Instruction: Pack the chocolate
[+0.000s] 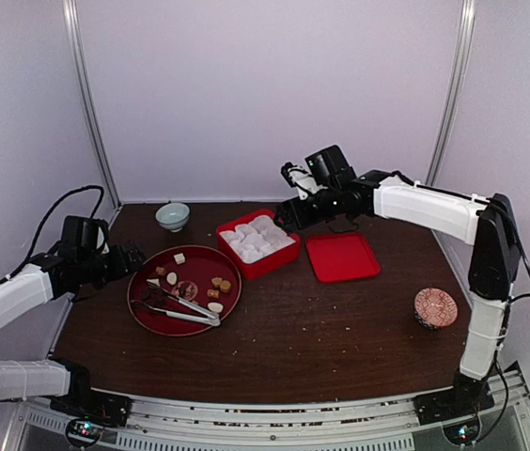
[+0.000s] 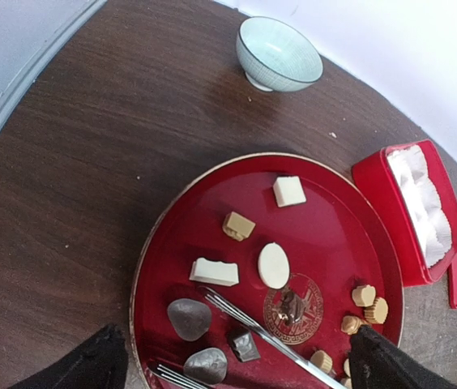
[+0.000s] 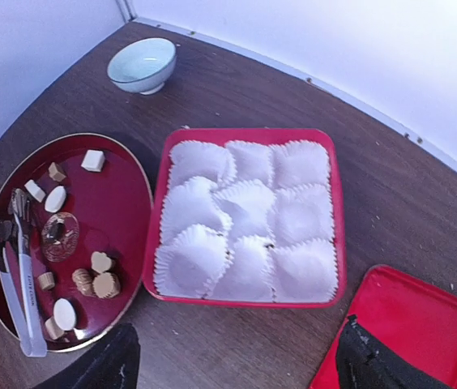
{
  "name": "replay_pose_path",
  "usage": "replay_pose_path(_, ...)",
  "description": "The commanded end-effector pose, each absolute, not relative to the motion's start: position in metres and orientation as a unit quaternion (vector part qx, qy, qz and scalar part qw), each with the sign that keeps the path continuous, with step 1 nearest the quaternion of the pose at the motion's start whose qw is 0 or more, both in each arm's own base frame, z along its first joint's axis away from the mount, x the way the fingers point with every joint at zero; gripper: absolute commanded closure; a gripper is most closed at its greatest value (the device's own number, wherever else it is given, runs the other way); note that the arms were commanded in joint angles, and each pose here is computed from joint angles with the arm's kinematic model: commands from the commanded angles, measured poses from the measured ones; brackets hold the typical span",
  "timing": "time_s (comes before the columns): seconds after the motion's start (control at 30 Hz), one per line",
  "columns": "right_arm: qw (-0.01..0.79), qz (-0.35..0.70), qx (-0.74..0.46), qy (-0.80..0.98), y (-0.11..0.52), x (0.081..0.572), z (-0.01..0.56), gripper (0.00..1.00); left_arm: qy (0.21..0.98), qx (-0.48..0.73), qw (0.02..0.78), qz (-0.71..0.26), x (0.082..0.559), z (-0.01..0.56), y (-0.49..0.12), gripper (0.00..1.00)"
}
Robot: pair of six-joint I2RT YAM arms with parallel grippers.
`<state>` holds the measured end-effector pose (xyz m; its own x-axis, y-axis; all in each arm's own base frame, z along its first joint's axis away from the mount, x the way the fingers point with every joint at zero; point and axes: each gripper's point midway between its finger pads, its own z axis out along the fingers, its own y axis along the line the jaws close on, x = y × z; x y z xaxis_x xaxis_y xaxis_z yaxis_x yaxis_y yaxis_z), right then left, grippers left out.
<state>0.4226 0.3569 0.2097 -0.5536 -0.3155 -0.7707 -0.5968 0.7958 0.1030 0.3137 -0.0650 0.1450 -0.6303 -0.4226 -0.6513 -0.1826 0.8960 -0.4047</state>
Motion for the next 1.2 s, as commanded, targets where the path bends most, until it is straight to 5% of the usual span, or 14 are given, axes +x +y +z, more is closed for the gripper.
replay_pose_path(0.0, 0.365, 0.142, -0.366, 0.844, 0.408, 0.391, 0.209, 0.15, 0.881, -0.173, 0.411, -0.158, 0.317, 0.153, -0.066, 0.02)
replay_pose_path(0.4, 0.322, 0.189, -0.433, 0.820, 0.514, 0.351, 0.183, 0.18, 0.876, -0.161, 0.424, -0.164, 0.315, 0.160, -0.067, 0.02)
replay_pose_path(1.17, 0.286, 0.171, -0.487, 0.807, 0.571, 0.293, 0.112, 0.47, 0.878, -0.155, 0.419, -0.168, 0.307, 0.151, -0.068, 0.02)
